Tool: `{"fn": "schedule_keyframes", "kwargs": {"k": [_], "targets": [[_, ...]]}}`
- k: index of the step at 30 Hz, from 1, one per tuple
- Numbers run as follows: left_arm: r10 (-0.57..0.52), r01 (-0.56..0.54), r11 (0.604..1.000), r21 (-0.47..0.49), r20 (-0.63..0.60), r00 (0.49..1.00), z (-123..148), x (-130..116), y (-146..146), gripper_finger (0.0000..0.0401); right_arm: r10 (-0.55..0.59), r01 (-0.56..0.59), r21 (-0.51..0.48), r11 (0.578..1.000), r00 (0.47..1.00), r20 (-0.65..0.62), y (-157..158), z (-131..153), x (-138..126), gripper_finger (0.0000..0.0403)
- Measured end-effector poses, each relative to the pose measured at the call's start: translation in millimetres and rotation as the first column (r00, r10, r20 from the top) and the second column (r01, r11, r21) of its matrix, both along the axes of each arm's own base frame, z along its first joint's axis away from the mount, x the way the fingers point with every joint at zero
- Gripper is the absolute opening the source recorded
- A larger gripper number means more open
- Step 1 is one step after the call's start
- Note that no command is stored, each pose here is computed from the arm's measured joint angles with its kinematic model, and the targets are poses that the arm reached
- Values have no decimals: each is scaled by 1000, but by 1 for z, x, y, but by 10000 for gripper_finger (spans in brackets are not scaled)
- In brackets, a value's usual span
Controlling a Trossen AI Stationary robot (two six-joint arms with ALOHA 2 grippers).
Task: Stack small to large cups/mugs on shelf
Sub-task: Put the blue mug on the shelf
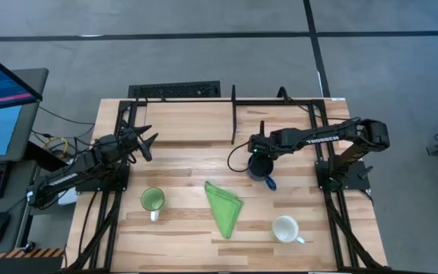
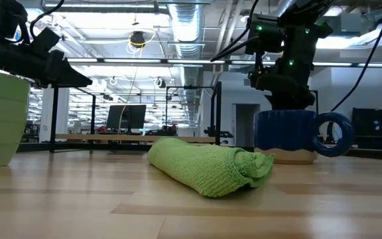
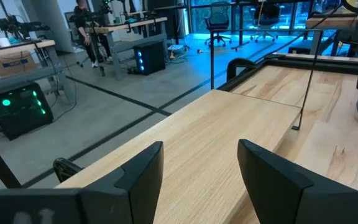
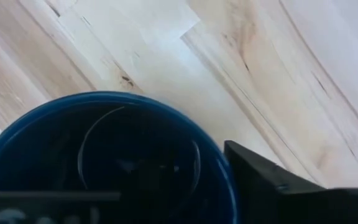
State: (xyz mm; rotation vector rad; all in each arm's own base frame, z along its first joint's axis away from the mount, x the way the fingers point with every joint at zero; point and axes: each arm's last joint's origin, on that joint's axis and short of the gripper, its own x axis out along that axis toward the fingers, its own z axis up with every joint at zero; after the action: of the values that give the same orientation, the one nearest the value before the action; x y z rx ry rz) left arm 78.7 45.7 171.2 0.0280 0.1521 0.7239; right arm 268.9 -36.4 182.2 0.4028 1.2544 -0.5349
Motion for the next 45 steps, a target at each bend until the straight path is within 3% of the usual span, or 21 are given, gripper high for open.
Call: {"fn": "schedule_keyframes", "kwargs": {"k": [13,28,39,45], "targets": [[0,0,1000,0,0,1000,0,0,0,199,16,-16,-1,1000,1000,7,0,0,1,31],[0,0,1000,0,0,1000,0,0,0,199,28,-27,-6,1000,999,28,0,5,5,31],[0,0,1000,1,0,1000,0,0,0,199,57,-71,73,995,981,183,1,50,30,31],[0,0,1000,1,0,1000,0,0,0,199,150,-178,73,981,945,292,9,83,44,31]]}}
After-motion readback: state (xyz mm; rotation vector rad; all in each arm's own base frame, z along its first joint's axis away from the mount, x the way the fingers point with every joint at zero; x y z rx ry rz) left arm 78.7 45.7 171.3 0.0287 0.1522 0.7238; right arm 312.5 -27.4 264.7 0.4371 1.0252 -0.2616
